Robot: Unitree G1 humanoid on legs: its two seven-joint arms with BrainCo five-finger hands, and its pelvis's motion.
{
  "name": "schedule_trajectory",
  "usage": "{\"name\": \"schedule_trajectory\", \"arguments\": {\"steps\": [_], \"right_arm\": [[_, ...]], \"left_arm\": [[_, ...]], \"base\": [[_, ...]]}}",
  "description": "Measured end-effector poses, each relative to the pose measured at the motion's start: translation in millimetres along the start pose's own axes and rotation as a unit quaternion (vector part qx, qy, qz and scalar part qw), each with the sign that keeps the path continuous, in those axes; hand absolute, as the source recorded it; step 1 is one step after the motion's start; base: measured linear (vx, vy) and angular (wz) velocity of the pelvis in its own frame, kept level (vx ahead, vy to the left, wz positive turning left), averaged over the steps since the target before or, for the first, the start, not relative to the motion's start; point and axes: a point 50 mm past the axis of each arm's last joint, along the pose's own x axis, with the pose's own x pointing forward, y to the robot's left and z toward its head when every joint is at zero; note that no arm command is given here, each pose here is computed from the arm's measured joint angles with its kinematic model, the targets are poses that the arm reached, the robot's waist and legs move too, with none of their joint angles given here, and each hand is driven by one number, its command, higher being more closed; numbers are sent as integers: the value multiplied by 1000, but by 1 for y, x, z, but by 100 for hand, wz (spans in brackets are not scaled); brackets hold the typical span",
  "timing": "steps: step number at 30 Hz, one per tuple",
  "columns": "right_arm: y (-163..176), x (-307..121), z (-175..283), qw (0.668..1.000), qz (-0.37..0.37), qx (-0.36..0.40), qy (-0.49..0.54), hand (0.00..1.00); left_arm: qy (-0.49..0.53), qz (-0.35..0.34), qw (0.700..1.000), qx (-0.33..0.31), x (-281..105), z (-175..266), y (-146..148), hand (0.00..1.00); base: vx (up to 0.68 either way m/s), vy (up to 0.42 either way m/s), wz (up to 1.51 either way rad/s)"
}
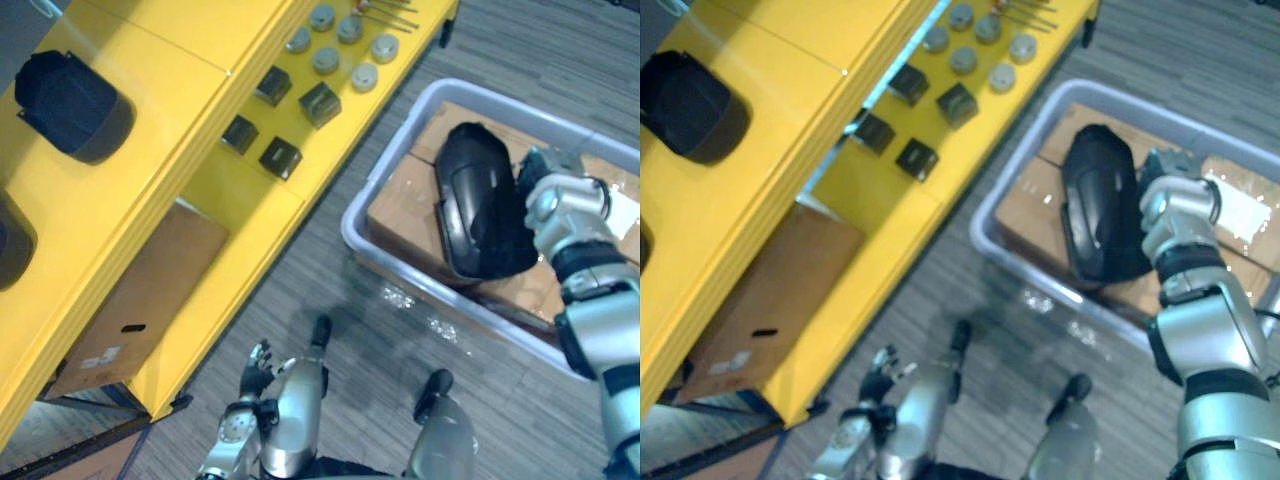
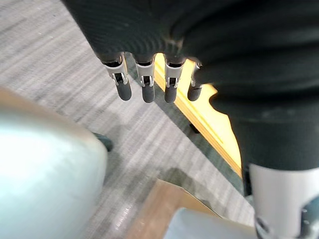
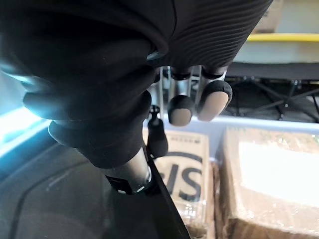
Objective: Walk over and take plastic housings, then place them on the shelf
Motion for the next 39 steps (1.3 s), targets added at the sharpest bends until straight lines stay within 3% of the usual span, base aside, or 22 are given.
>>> {"name": "schedule_trajectory", "arguments": {"steps": [3, 6, 12, 17, 24, 33, 39], "right_arm": [[-1, -2, 6, 999, -28, 5, -19, 100], [-2, -3, 11, 998, -58, 30, -23, 100], [-8, -4, 33, 985, -114, 123, -27, 100], [-22, -3, 57, 976, -133, 163, -49, 100], [-40, -3, 74, 970, -151, 179, -70, 100], [-57, -8, 91, 949, -217, 204, -107, 100], [-65, -12, 102, 933, -255, 219, -130, 100]], "left_arm": [[-125, -78, 989, -27, 9, 65, -38, 0], [-200, -135, 970, -13, 16, 110, -66, 0], [-258, -192, 947, 18, 29, 166, -106, 0], [-244, -180, 951, 58, 48, 187, -118, 0], [-108, -125, 978, 127, 83, 170, -109, 0], [-104, -68, 987, 103, 99, 196, -108, 0], [-102, -55, 992, 45, 101, 197, -112, 0]], "base": [[0, 0, 0], [-18, -2, -11], [-12, -12, -20], [-13, -17, -23], [-18, -15, -12], [-4, -6, -7], [0, -3, -3]]}}
